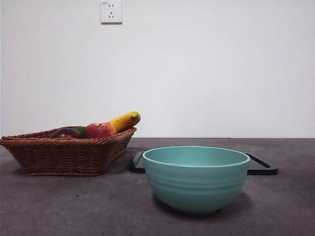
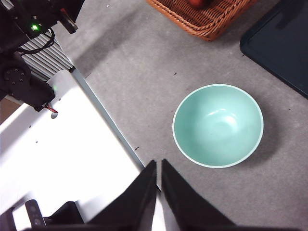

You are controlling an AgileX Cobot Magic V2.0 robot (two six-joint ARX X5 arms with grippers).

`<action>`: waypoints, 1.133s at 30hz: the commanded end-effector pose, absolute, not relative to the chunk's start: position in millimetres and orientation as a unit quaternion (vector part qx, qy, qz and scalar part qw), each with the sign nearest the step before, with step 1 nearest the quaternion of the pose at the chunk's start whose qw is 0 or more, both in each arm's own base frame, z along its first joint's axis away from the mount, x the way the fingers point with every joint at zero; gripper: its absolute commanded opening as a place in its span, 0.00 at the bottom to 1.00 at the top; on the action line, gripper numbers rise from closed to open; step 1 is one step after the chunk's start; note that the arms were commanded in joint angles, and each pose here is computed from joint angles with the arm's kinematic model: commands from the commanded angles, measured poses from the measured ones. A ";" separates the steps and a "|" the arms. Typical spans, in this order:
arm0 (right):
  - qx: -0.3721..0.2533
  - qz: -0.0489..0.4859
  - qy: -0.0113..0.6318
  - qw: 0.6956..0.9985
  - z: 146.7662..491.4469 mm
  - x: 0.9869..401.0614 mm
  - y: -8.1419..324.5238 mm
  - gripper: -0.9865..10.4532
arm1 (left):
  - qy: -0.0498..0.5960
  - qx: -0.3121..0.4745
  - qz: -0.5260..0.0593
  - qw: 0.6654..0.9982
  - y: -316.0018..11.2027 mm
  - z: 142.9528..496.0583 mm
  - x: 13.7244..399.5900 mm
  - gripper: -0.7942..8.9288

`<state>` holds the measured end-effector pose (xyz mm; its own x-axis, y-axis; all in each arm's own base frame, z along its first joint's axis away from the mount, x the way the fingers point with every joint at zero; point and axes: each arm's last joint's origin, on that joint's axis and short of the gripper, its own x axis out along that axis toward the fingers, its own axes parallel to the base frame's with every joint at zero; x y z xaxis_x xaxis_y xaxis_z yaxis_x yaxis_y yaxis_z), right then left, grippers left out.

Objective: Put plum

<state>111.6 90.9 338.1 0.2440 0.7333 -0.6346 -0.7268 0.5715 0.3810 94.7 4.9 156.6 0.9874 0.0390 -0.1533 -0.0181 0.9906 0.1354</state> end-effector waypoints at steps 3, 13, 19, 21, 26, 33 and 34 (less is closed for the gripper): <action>0.000 0.470 0.397 0.789 341.4 112.4 92.6 0.09 | 0.091 0.065 0.016 0.994 5.3 148.9 95.5 0.09; 0.000 0.470 0.397 0.789 341.4 112.4 92.6 0.09 | 0.091 0.065 0.016 0.994 5.3 148.9 95.5 0.09; 0.000 0.470 0.397 0.789 341.4 112.4 92.6 0.09 | 0.091 0.065 0.016 0.994 5.3 148.9 95.5 0.09; 0.000 0.470 0.397 0.789 341.4 112.4 92.6 0.09 | 0.091 0.065 0.016 0.994 5.3 148.9 95.5 0.09; -0.001 0.471 0.393 0.790 341.9 112.2 92.5 0.09 | 0.091 0.065 0.016 0.994 5.3 148.9 95.5 0.09; -0.072 0.446 0.296 0.841 347.1 120.4 72.5 0.09 | 0.091 0.065 0.016 0.994 5.3 148.9 95.5 0.09; -0.071 0.432 0.278 0.855 347.2 121.8 66.8 0.09 | 0.091 0.065 0.016 0.994 5.3 148.9 95.5 0.09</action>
